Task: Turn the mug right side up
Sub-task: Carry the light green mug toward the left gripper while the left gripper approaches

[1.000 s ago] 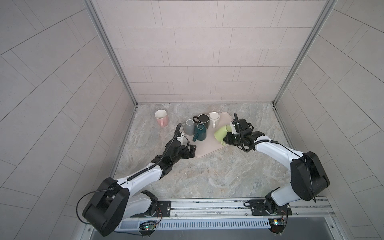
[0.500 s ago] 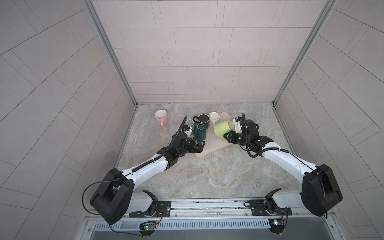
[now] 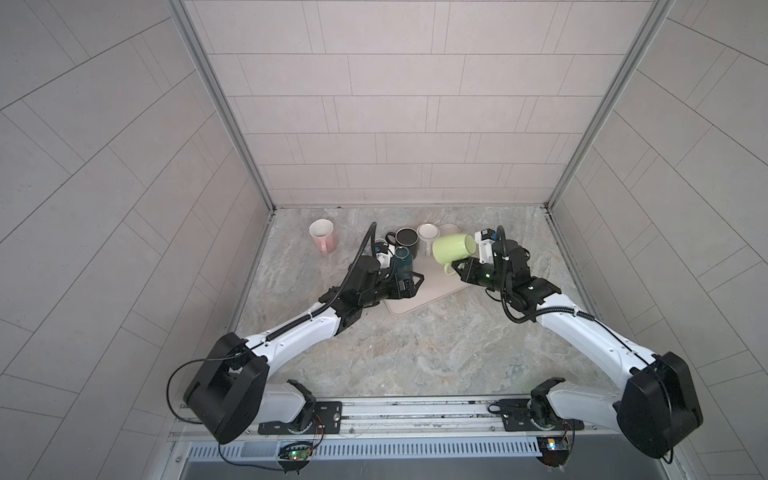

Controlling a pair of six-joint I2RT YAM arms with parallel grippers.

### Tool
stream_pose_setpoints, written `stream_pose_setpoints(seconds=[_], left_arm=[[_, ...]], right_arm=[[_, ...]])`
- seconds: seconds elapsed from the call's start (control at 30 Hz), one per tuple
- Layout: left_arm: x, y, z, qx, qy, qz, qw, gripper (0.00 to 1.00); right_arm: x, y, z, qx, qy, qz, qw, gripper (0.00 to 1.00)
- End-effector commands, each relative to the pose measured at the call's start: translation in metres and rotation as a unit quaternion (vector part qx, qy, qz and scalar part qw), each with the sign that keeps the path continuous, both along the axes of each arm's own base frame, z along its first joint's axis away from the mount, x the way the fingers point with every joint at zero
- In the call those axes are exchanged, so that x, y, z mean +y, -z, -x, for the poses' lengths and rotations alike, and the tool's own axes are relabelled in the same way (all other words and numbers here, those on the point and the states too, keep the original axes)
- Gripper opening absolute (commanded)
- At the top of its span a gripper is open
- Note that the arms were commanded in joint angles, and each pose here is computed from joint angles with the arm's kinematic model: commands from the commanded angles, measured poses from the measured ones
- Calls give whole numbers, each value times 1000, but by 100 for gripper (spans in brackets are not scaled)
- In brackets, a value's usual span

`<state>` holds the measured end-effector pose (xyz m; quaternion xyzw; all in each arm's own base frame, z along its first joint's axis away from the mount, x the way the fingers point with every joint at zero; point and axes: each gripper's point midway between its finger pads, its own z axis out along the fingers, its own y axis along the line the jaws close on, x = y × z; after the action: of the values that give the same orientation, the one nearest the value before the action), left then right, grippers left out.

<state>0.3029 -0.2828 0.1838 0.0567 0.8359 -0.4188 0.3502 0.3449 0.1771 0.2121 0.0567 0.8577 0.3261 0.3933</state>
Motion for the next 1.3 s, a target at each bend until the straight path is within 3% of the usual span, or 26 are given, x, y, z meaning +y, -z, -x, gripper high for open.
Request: stream_pose_setpoints(seconds=[0.0,0.57,0.83,0.9,1.07,1.27], left_arm=[[-10,-35,1,-28,8,40,999,100],[-19,-71,1,-39,11,105,994,100],[-32,-80,-7,-46,26,128,990,94],[-34,-81,-9,-51,27,132,990,88],[-38,-84,-12,-56,30,144,988,87],[-50,-94,-9,-60,64,162,983,81]], right_arm=[[0,-51,-6,-75,9,-40,996,0],[7,-74,3,-132,-1,-139,981,0],[16,-82,4,-136,-19,-180,974,0],[17,-83,5,-135,-21,-184,973,0],[17,-93,9,-145,-27,-192,970,0],[22,-104,13,-153,-44,-211,964,0]])
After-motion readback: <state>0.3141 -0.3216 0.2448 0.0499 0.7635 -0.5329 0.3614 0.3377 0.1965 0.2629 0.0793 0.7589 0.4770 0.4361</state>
